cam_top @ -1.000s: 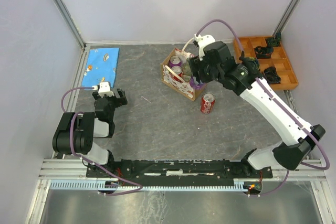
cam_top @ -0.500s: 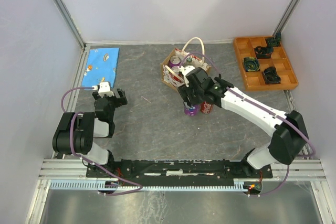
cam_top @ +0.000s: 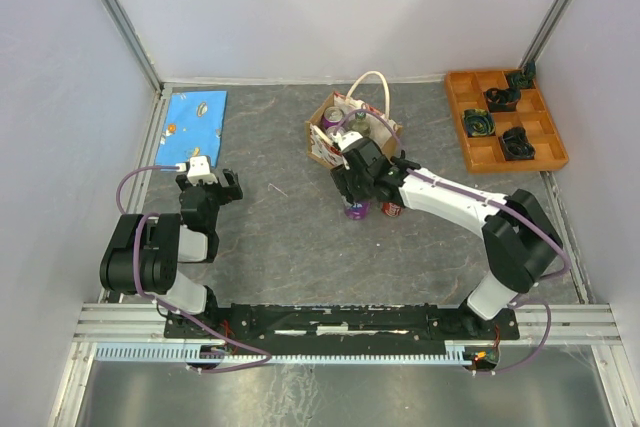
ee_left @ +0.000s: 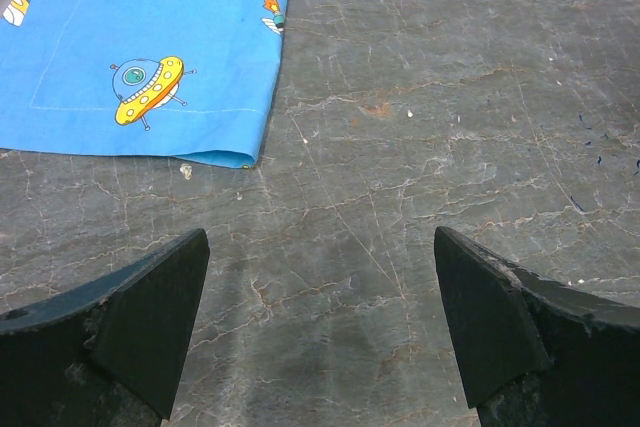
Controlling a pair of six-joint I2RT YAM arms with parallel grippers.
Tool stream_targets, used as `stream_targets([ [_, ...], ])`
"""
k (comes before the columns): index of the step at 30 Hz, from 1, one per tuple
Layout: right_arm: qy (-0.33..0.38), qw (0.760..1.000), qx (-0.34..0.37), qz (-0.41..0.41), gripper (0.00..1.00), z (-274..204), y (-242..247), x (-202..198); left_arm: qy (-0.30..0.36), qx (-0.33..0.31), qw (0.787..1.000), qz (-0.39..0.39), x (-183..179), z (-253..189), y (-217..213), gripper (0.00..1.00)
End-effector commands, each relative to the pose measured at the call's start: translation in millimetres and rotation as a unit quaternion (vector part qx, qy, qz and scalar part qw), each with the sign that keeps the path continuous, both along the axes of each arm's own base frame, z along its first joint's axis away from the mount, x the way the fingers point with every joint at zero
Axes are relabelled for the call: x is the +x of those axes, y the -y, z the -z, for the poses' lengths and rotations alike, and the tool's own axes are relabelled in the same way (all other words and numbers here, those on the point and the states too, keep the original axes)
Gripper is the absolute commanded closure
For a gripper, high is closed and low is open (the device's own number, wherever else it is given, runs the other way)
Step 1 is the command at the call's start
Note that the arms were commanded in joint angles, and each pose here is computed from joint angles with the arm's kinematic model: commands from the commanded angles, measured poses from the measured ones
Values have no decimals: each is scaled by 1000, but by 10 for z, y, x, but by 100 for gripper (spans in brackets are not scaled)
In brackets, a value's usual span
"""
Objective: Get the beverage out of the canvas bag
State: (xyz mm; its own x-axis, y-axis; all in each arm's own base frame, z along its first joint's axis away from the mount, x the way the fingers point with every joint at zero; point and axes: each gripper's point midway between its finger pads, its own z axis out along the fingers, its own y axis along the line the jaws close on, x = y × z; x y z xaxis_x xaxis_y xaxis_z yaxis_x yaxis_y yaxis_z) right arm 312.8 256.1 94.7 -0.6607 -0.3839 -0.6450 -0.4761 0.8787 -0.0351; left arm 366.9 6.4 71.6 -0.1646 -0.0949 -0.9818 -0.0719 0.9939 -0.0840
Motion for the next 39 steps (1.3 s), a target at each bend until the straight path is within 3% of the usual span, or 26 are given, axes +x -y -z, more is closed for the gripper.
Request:
stream_targets([
  [1,44,999,23,7,100,-147,-122,184,31,34,999,-4,89,-197,-44,1],
  [5,32,999,11,9,90,-93,-81,141,32,34,999,-4,92,-203,-42,1],
  [6,28,1000,7,9,83,-80,-63,123,32,34,999,-4,92,-201,-41,1],
  [10,23,1000,-5,9,35,-84,16,42,32,34,999,-4,91,-204,-45,1],
  [14,31,999,-6,9,6,-213,80,-2,31,34,999,-4,89,-197,-44,1],
  [15,35,999,-5,8,4,-265,81,-4,31,34,999,-4,90,-200,-43,1],
  [24,97,995,24,-29,1,-1185,5,65,31,34,999,-4,87,-197,-49,1],
  [30,186,980,59,-47,1,-1951,-27,177,32,34,999,-4,89,-201,-46,1],
  [35,234,968,91,0,4,-2355,-35,486,32,34,999,-4,90,-202,-47,1],
  [39,227,966,112,55,13,-2387,-43,866,31,34,999,-4,89,-196,-43,1],
])
